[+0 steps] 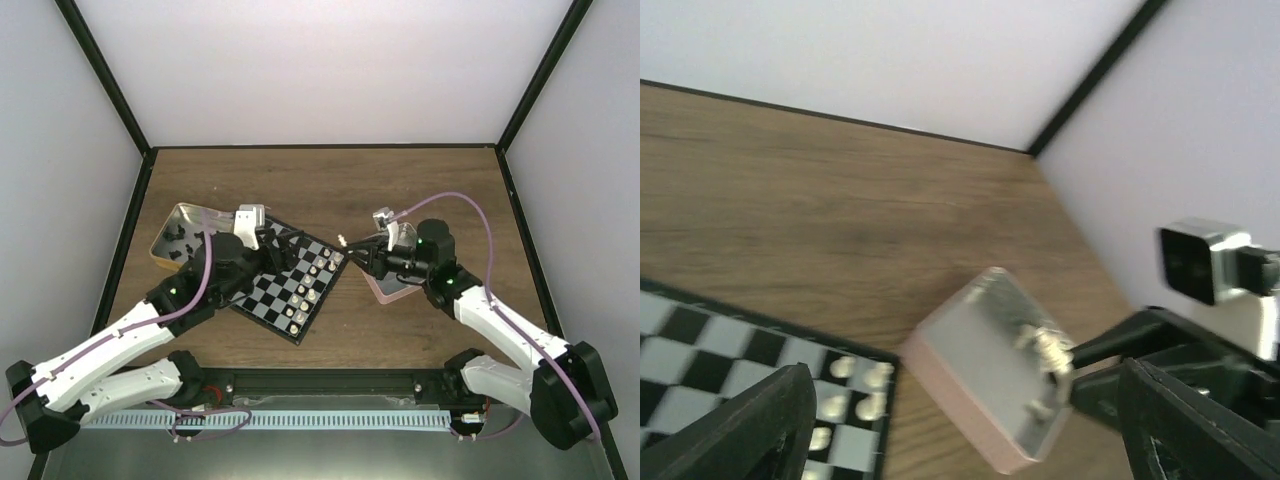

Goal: Set up the chess pieces on the board
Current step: Place the chess piece on the chessboard.

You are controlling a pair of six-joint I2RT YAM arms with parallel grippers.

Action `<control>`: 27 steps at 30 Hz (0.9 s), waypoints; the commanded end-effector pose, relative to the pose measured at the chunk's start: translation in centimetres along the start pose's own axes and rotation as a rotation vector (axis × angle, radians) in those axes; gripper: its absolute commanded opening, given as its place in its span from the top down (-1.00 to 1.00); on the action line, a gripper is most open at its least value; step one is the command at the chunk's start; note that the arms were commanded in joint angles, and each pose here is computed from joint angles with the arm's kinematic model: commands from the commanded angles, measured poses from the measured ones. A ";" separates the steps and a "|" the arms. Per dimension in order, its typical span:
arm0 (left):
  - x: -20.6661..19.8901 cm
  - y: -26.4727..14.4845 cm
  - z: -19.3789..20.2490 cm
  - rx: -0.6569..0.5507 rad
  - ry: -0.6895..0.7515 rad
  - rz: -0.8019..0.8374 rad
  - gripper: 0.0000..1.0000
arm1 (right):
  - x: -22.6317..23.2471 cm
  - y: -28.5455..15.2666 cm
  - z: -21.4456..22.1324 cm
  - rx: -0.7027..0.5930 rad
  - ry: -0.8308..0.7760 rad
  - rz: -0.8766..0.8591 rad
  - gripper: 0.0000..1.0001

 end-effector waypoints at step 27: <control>-7.8 -2.1 6.3 0.485 -0.122 0.574 0.16 | 12.4 -1.3 -2.2 -0.034 -0.274 -0.613 0.69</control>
Point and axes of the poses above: each gripper's point midway between its finger pads, its own y axis out along the fingers, its own x axis along the line the jaws close on, z = x × y, the point moved 1 cm from there along -y, back along the fingers, and after that the axes turned 12 degrees about -y, right-handed, at the moved point
